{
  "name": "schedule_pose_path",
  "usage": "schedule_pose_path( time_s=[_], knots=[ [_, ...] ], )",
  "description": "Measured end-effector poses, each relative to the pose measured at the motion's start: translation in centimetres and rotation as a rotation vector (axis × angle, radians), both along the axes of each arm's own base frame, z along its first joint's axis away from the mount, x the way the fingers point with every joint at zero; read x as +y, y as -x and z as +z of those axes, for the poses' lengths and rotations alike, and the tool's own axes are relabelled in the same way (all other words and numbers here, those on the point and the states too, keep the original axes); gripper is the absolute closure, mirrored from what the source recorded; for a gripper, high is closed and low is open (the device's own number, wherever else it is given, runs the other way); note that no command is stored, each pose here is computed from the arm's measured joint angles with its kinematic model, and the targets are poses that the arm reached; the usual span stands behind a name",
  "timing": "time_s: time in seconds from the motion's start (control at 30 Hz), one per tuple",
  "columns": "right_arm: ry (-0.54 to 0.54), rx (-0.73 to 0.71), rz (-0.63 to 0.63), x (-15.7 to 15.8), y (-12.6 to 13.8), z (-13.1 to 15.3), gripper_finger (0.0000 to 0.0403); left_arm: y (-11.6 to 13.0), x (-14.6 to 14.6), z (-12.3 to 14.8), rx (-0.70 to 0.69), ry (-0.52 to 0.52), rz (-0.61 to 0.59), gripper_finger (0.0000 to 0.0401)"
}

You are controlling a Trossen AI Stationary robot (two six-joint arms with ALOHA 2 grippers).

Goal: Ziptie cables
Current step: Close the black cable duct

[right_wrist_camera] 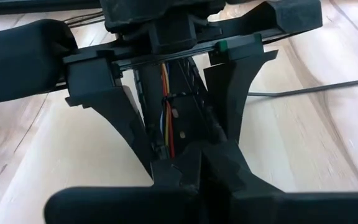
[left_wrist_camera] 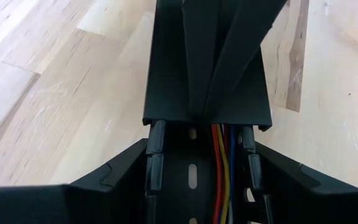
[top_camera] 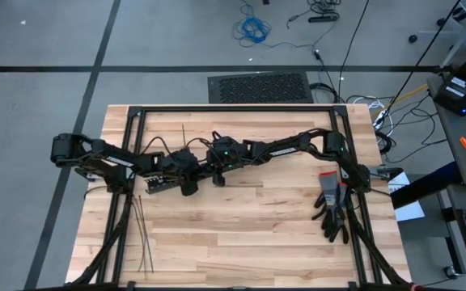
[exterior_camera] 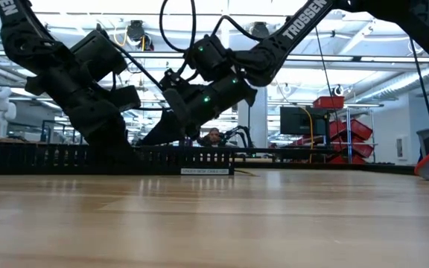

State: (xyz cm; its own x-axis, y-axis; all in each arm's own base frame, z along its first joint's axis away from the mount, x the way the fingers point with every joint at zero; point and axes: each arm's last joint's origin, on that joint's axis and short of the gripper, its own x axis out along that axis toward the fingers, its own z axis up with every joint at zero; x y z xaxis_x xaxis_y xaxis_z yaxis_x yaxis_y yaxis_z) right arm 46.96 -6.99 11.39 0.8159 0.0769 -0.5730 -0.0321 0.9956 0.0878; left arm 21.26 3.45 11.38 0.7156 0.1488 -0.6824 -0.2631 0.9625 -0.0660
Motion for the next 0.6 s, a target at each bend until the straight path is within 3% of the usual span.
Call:
schedule_pose_path(
  time_s=[0.6],
  knots=[
    [-0.002, -0.040, -0.005, -0.6, 0.2, 1.5, 0.0386, 0.0, 0.0, 0.0, 0.000, 0.000, -0.001, 0.0164]
  ],
)
